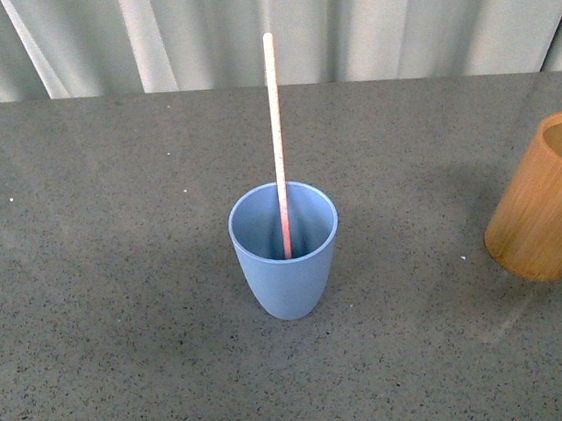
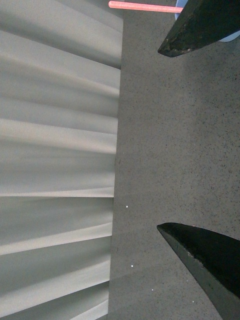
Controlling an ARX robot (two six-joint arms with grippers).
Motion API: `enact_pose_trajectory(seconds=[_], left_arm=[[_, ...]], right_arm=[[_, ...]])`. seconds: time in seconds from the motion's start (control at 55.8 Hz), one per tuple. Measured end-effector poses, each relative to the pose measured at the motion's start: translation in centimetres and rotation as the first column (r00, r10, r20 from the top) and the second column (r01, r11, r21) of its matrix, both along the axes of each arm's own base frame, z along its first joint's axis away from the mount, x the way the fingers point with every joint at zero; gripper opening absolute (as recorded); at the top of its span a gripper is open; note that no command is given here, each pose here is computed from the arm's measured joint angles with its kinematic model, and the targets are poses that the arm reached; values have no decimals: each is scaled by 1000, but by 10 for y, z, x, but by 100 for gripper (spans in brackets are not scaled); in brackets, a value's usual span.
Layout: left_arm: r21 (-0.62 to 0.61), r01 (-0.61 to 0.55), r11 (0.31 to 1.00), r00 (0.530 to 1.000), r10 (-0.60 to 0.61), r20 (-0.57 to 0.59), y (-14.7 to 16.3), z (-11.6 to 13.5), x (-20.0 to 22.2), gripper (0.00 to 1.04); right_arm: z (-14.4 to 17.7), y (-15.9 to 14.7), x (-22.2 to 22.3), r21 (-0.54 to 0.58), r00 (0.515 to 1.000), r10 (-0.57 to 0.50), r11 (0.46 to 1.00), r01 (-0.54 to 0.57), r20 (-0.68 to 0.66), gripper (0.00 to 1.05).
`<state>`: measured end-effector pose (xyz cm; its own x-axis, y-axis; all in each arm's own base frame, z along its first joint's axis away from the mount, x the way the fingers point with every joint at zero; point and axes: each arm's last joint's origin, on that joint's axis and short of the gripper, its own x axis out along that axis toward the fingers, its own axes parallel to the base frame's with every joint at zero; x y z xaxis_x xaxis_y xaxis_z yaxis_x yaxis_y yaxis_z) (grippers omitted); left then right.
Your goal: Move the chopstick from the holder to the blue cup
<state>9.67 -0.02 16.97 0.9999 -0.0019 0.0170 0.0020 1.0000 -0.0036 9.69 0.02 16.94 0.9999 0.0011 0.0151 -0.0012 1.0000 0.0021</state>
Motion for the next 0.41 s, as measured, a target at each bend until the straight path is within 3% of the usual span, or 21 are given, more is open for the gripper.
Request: enact_pose_trajectory(seconds=[0.412], left_arm=[[0,0,1000,1000,0,0,0,0,0,98]], right_arm=[[0,0,0,0,1000,0,1000,0,0,95]])
